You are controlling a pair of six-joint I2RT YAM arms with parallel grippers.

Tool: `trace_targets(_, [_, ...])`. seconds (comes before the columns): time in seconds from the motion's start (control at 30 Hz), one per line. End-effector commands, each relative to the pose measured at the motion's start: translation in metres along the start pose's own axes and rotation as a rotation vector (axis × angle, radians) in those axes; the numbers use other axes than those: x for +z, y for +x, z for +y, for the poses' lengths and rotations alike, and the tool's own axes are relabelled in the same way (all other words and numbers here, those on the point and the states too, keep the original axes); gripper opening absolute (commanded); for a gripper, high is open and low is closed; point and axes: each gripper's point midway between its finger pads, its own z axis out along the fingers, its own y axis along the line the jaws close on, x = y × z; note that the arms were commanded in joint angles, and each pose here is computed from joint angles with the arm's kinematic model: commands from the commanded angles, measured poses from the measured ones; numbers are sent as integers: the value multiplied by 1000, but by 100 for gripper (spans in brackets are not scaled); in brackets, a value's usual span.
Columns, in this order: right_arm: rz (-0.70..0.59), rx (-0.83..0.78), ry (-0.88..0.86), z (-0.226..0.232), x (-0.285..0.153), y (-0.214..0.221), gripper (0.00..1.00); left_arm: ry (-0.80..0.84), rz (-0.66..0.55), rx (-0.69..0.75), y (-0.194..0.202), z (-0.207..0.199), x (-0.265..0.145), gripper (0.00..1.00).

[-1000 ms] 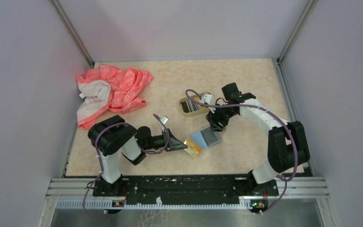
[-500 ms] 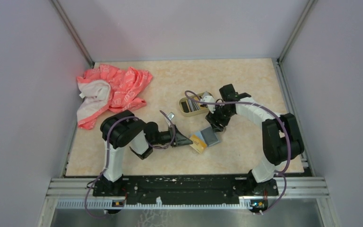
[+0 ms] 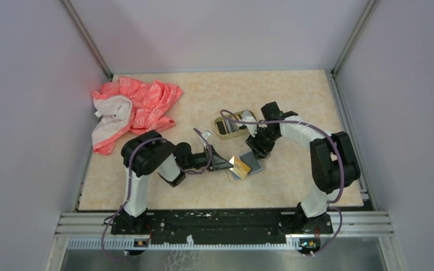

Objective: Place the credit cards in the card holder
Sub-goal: Insert the credit card into the card slot.

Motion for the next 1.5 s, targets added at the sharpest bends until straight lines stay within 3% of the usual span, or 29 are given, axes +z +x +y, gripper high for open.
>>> trace_targets(0.0, [-15, 7, 5, -4, -2, -5, 51, 56, -12, 72, -5, -10, 0, 0])
trace_targets(0.93, [-13, 14, 3, -3, -2, -6, 49, -75, 3, 6, -1, 20, 2, 0])
trace_targets(1.47, [-15, 13, 1, -3, -3, -6, 48, -100, 9, 1, -1, 17, -1, 0])
